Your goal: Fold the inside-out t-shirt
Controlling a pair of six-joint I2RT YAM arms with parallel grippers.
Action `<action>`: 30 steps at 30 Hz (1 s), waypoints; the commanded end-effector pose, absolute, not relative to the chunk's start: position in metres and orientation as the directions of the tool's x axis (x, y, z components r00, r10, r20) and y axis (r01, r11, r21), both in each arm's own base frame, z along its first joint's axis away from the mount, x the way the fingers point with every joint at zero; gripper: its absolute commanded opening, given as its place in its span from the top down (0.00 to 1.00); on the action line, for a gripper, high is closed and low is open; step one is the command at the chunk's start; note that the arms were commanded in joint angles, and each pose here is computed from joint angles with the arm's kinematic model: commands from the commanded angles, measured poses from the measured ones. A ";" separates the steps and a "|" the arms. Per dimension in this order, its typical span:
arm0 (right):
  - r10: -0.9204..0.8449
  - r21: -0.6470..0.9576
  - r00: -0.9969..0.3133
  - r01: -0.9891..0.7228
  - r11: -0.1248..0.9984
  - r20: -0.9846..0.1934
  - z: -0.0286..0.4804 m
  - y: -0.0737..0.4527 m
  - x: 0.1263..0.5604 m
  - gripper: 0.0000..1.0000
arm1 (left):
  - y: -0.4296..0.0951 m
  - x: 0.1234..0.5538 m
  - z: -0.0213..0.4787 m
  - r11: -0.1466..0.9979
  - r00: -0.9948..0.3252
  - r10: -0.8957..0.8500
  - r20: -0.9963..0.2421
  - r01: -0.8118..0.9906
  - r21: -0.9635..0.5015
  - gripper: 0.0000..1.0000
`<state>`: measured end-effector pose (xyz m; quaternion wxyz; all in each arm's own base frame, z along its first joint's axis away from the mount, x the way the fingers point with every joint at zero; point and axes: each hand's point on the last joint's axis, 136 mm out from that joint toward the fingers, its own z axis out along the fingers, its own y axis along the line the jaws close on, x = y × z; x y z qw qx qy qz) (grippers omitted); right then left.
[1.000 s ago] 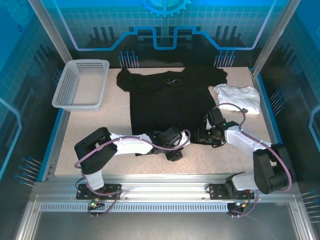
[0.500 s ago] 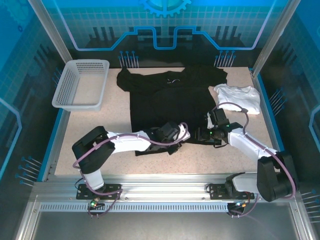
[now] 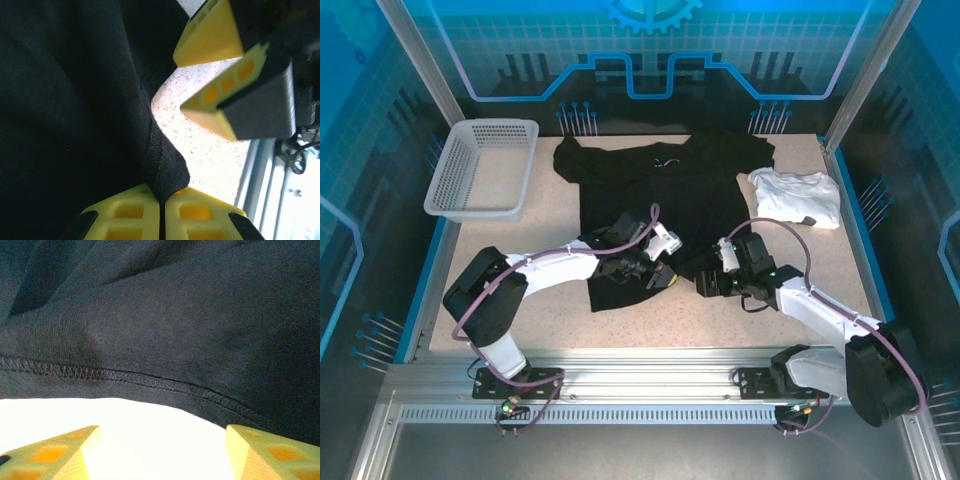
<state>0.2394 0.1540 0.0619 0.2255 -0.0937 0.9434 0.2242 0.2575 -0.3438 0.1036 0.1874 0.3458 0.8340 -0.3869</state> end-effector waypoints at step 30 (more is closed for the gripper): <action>-0.109 0.185 -0.610 -0.399 0.898 -0.785 0.101 0.165 0.273 1.00 | -0.342 0.263 0.129 0.399 -0.784 0.339 -0.519 0.620 -0.676 0.87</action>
